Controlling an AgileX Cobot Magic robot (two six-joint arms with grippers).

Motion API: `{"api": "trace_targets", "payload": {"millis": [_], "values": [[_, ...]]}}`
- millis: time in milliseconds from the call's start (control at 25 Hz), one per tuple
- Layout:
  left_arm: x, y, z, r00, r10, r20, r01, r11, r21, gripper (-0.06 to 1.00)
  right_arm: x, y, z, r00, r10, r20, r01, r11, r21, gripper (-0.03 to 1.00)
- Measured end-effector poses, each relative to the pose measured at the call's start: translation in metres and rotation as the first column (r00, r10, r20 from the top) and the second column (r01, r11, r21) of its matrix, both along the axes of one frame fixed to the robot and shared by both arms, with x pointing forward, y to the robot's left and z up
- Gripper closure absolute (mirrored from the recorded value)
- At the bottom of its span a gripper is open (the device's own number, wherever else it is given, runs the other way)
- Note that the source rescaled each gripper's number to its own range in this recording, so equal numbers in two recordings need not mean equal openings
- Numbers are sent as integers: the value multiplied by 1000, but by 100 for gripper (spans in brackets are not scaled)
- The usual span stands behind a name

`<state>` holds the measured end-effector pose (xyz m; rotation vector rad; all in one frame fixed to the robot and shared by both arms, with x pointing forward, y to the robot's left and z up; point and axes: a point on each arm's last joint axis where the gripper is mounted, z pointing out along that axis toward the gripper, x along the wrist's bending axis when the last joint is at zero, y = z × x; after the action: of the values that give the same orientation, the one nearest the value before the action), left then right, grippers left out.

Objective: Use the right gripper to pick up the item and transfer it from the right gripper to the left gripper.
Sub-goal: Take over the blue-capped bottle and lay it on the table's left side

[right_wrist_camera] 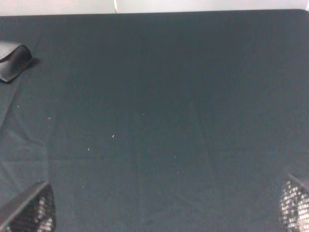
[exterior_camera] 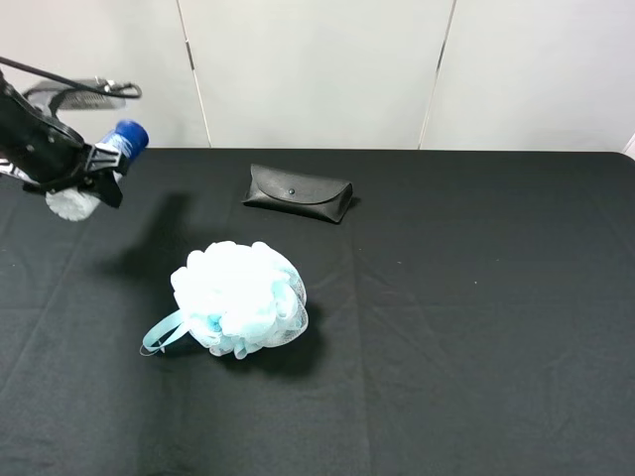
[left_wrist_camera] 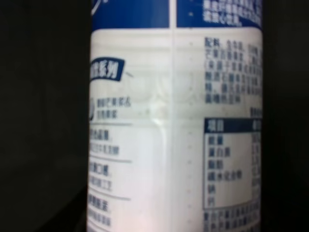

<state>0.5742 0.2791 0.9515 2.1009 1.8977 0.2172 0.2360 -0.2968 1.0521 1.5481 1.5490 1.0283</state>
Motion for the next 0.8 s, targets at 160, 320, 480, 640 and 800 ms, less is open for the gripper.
{"api": "trace_targets", "payload": {"millis": [160,320,480,640,800], "values": [[-3,0,-16,999,2,-46,-2,1000,2,92,0,0,0,1000,0,0,0,1000,0,-3],[-18,1,-38,996,10,-93,-9,1000,10,92,0,0,0,1000,0,0,0,1000,0,-3],[-32,3,-54,993,19,-114,-17,1000,19,92,0,0,0,1000,0,0,0,1000,0,-3],[-37,3,-60,994,29,-101,-27,999,21,92,0,0,0,1000,0,0,0,1000,0,-3],[-38,2,-61,994,41,-99,-40,999,12,92,0,0,0,1000,0,0,0,1000,0,-3]]}}
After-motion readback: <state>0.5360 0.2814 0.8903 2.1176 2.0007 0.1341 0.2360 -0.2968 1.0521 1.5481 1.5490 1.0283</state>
